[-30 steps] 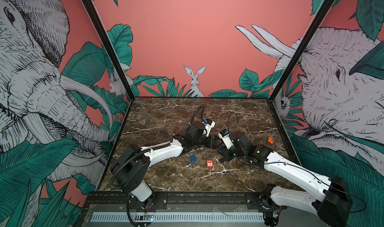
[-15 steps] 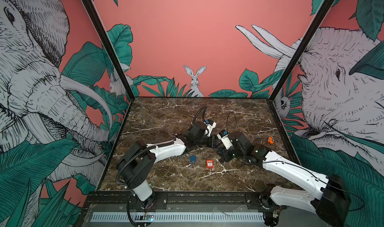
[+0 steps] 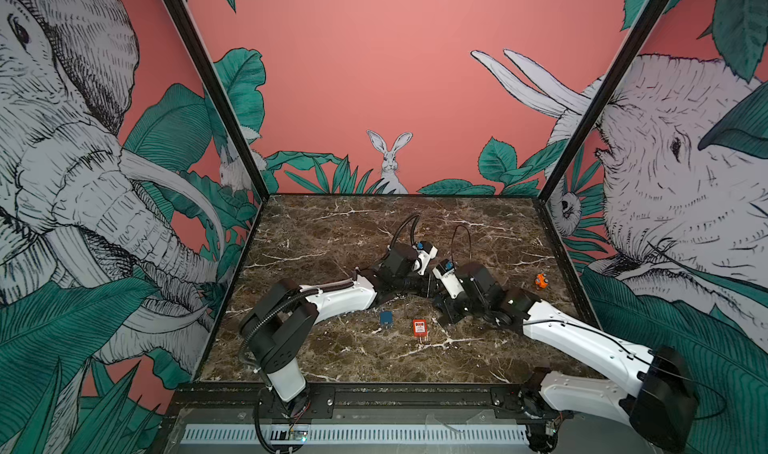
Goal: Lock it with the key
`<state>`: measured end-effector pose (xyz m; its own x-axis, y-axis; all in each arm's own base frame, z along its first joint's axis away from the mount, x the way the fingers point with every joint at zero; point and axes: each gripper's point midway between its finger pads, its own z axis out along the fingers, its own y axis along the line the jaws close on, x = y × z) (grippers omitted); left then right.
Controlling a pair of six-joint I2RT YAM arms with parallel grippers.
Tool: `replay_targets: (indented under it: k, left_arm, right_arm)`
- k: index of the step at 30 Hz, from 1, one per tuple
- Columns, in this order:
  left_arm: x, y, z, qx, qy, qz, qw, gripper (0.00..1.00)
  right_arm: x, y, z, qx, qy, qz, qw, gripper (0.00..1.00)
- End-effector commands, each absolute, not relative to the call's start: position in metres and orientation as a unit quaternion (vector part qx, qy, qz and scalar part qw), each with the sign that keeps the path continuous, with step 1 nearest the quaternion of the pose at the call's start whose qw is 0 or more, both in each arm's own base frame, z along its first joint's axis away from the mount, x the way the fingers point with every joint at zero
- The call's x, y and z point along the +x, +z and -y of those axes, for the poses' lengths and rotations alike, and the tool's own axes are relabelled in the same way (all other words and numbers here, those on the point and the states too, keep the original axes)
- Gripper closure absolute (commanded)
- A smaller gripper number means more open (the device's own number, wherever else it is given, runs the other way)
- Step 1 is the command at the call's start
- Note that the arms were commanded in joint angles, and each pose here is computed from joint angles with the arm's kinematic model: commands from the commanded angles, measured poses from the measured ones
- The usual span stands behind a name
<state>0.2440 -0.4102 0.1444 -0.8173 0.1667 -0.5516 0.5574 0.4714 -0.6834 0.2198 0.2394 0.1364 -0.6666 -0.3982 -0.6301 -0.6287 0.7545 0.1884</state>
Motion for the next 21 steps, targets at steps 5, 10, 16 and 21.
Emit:
replay_targets:
  k: [5, 10, 16, 21]
  left_arm:
    - [0.244, 0.150, 0.417, 0.225, -0.469, -0.828, 0.210, 0.84]
    - [0.246, 0.149, 0.416, 0.220, -0.466, -0.830, 0.212, 1.00]
    - [0.262, 0.147, 0.406, 0.151, -0.472, -0.830, 0.255, 1.00]
    - [0.293, 0.187, 0.385, 0.030, -0.567, -0.757, 0.323, 1.00]
  right_arm:
    - [0.233, 0.165, -0.255, -0.293, 0.218, -0.869, 0.333, 0.74]
    - [0.235, 0.165, -0.252, -0.286, 0.213, -0.871, 0.338, 0.72]
    - [0.241, 0.182, -0.255, -0.268, 0.251, -0.855, 0.366, 0.43]
    - [0.258, 0.219, -0.246, -0.231, 0.304, -0.827, 0.412, 0.24]
